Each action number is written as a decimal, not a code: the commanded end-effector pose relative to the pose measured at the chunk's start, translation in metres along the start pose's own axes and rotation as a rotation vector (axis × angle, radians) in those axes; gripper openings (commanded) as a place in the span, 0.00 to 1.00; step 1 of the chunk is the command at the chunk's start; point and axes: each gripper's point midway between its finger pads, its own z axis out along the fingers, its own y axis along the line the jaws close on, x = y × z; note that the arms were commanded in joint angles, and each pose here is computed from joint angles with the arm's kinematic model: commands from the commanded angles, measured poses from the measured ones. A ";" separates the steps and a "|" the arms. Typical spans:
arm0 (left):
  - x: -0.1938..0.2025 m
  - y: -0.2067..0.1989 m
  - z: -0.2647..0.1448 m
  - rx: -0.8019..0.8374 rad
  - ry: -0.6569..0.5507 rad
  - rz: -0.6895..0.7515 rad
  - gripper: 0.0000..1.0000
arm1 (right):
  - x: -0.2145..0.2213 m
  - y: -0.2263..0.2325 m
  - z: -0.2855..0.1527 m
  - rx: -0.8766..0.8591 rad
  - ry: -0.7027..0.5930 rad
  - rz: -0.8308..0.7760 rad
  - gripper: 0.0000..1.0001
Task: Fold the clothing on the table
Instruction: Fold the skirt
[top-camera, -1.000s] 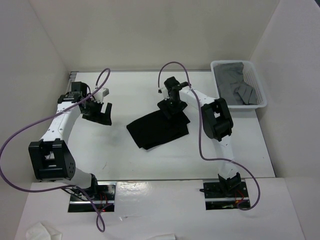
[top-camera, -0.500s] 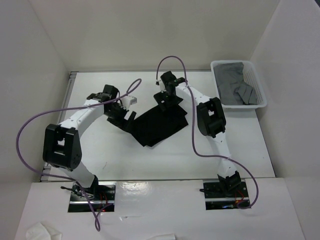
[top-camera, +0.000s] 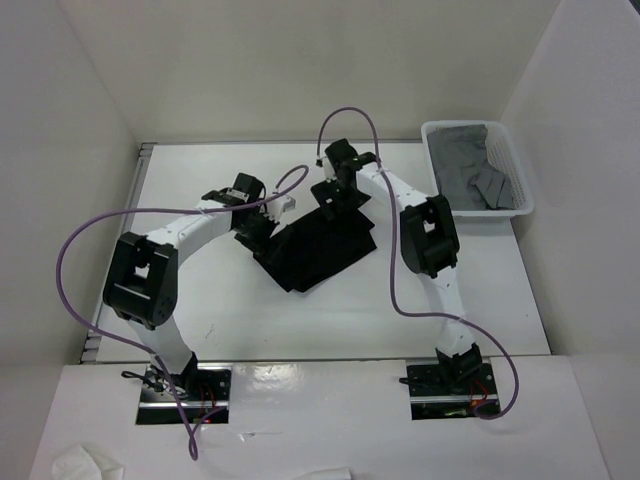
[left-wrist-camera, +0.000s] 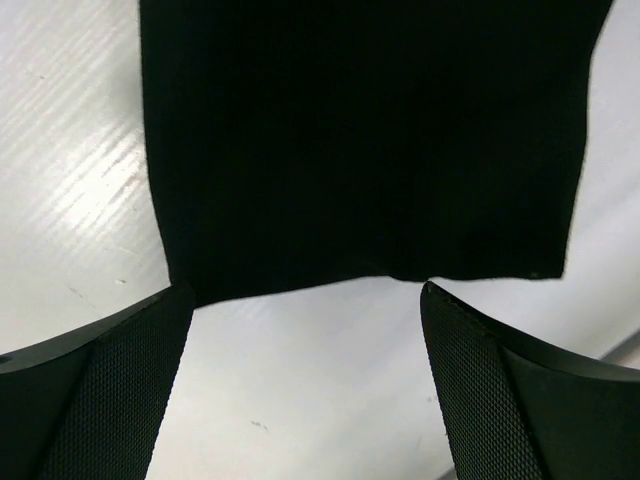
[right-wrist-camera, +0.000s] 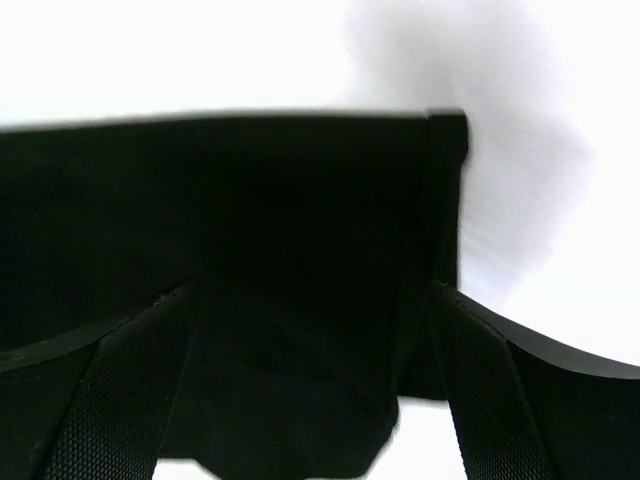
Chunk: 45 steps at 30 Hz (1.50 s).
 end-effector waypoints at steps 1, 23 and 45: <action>0.003 0.006 0.011 -0.022 -0.020 -0.026 1.00 | -0.020 -0.018 -0.044 0.037 -0.099 0.012 0.98; 0.034 0.054 0.026 0.067 0.049 -0.325 1.00 | 0.020 -0.125 -0.086 0.017 -0.144 0.193 0.98; 0.062 0.053 0.050 0.159 0.144 -0.411 0.50 | 0.035 -0.113 -0.074 -0.045 -0.101 0.180 0.98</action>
